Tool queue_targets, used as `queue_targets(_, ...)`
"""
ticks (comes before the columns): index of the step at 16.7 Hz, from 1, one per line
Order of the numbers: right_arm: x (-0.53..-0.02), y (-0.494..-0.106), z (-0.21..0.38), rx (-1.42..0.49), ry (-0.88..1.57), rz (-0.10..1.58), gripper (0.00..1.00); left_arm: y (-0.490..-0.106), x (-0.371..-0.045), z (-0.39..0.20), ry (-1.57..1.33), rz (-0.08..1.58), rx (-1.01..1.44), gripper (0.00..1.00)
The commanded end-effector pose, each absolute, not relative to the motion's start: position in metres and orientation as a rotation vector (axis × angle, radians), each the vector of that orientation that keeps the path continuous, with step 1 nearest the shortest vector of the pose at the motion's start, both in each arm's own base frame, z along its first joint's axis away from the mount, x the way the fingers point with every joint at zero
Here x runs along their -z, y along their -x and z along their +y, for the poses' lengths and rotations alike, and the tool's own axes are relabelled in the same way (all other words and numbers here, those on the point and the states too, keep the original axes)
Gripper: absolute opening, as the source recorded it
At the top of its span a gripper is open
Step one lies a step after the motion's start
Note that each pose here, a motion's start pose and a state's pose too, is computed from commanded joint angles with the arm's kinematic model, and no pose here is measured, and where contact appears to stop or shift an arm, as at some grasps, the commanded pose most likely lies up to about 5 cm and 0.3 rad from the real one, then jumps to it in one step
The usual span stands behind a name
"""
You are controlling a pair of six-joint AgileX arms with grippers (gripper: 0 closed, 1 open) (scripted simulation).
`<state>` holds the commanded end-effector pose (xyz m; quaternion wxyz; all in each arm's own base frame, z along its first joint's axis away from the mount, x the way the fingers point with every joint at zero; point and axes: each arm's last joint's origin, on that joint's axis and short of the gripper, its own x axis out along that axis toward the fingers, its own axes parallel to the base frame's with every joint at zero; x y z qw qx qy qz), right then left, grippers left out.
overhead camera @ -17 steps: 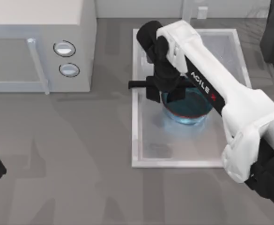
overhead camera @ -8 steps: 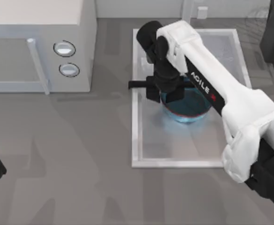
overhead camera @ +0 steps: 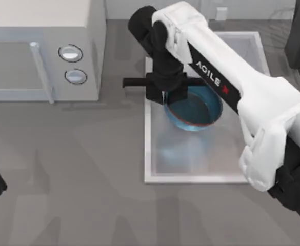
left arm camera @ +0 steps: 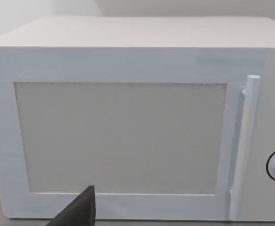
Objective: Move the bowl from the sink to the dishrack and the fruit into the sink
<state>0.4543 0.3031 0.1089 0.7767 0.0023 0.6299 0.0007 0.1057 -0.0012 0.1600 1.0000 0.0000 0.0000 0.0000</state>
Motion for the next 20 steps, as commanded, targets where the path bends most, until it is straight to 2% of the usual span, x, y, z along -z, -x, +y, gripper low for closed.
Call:
queue_targets(4, -0.193, -0.402, 0.33, -0.001, -0.002, 1.366, 0.0, -0.106, -0.16, -0.001, 0.0, 0.0, 0.0, 1.0)
queue_targets(10, -0.31, -0.275, 0.316, 0.003, -0.007, 1.365, 0.0, -0.106, -0.16, -0.001, 0.0, 0.0, 0.0, 1.0)
queue_targets(15, -0.345, -0.196, 0.279, 0.008, -0.01, 1.367, 0.0, -0.106, -0.16, -0.001, 0.0, 0.0, 0.0, 1.0)
queue_targets(20, -0.349, -0.178, 0.269, 0.01, -0.011, 1.366, 0.0, -0.106, -0.16, -0.001, 0.0, 0.0, 0.0, 1.0)
